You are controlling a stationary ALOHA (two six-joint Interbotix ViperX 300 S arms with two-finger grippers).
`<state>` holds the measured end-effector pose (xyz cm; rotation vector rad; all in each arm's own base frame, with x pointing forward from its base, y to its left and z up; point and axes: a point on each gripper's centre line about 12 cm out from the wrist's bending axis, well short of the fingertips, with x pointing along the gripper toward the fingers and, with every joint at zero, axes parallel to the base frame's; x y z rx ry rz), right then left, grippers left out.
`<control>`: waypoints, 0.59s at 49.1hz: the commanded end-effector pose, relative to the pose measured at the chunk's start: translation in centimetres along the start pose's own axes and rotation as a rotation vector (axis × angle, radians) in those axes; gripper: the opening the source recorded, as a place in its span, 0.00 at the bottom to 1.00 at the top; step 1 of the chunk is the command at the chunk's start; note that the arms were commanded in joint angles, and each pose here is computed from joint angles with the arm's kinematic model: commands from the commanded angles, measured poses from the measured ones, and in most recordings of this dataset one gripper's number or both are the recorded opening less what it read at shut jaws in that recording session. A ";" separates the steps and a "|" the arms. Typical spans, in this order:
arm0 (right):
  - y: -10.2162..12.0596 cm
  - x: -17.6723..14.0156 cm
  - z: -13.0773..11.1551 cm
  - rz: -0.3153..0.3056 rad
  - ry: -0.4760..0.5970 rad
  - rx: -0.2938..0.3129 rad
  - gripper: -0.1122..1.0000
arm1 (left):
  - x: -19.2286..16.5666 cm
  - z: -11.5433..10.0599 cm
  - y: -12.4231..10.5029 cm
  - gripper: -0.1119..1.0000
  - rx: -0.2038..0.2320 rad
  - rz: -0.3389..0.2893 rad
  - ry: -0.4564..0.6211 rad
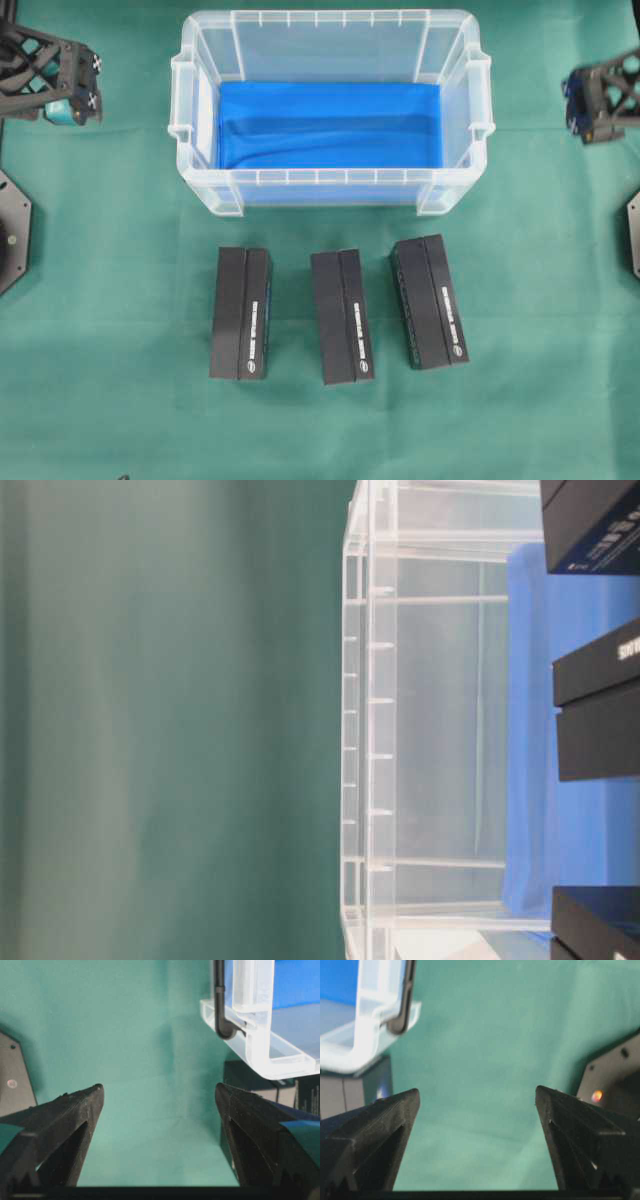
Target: Take out the box from the case.
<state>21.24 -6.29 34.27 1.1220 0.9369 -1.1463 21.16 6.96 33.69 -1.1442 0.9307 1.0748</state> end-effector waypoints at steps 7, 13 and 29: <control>-0.3 0.3 2.3 0.017 -0.002 0.008 0.93 | -0.5 0.1 -0.2 0.92 0.000 -0.019 -0.007; -0.2 0.8 2.9 0.005 0.004 -0.002 0.93 | -0.5 0.1 -0.2 0.92 0.000 -0.019 -0.007; 0.2 1.1 3.2 0.019 -0.001 -0.001 0.93 | -0.6 0.0 -0.1 0.92 0.000 -0.022 -0.008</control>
